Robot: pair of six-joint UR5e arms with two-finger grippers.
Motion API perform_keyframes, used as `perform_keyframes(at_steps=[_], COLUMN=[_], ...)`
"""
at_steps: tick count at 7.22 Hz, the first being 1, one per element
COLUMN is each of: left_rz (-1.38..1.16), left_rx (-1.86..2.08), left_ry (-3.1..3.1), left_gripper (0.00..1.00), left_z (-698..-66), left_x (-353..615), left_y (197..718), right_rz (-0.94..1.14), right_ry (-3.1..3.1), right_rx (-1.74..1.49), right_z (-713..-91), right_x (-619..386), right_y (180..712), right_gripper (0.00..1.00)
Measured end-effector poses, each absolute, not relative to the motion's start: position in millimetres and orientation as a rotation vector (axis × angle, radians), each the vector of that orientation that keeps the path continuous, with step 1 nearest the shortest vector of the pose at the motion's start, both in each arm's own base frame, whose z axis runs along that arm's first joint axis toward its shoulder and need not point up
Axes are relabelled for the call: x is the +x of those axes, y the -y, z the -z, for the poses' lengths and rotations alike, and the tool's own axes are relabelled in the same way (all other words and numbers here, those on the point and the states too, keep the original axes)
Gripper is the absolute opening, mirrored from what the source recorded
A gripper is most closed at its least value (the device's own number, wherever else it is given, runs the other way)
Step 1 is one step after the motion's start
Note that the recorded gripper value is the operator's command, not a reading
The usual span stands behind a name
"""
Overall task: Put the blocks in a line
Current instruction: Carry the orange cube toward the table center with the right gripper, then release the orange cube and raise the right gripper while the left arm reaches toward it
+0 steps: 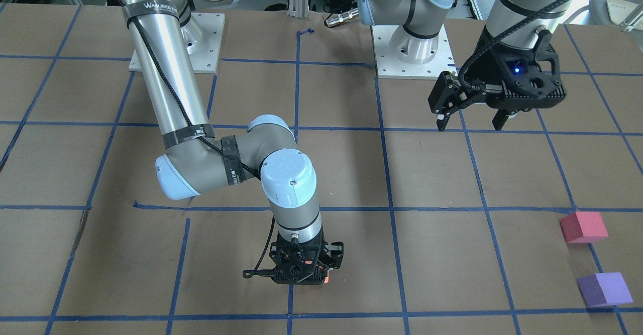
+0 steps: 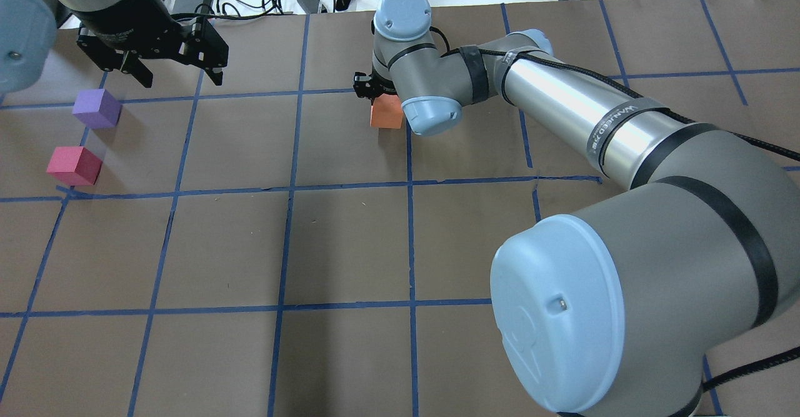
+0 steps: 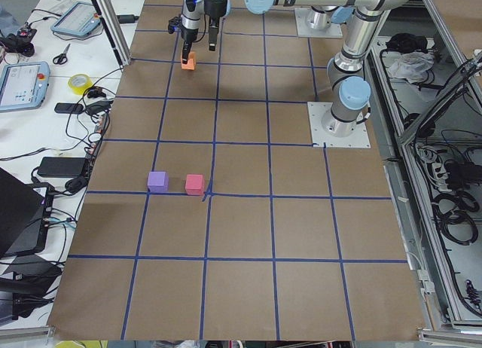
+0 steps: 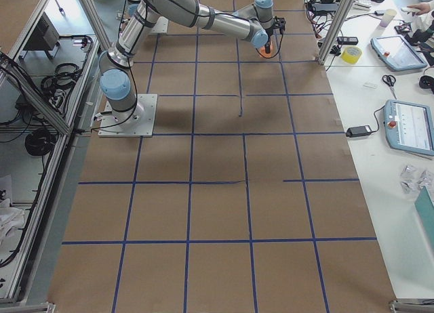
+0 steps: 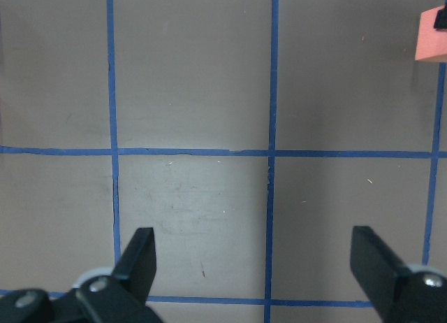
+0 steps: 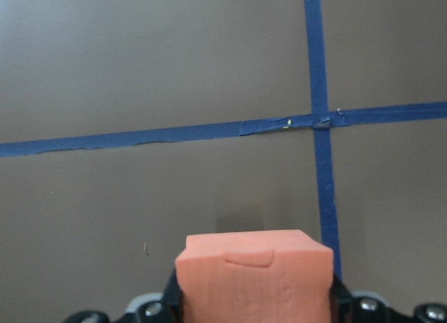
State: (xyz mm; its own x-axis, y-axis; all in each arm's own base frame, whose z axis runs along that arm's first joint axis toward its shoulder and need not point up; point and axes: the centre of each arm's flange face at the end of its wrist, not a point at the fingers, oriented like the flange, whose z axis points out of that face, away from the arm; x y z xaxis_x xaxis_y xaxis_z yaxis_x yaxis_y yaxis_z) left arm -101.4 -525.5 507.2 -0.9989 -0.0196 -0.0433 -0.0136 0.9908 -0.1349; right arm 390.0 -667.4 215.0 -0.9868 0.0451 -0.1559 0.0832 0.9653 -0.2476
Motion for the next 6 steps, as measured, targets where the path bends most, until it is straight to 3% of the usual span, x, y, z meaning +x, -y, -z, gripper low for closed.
perform_keyframes(at_steps=[1,6], left_rz=[0.207,0.208], left_rx=[-0.025,-0.026], left_ry=[-3.091,-3.092], left_gripper=[1.0,1.0], left_z=[-507,-488], left_x=[-101,-99], left_y=[526,551], right_rz=[0.385,0.412], right_ry=[-2.981,-3.047], right_rx=[0.096,0.155], right_z=[-210,-231], right_x=[391,381], right_y=[667,664], right_gripper=[1.0,1.0])
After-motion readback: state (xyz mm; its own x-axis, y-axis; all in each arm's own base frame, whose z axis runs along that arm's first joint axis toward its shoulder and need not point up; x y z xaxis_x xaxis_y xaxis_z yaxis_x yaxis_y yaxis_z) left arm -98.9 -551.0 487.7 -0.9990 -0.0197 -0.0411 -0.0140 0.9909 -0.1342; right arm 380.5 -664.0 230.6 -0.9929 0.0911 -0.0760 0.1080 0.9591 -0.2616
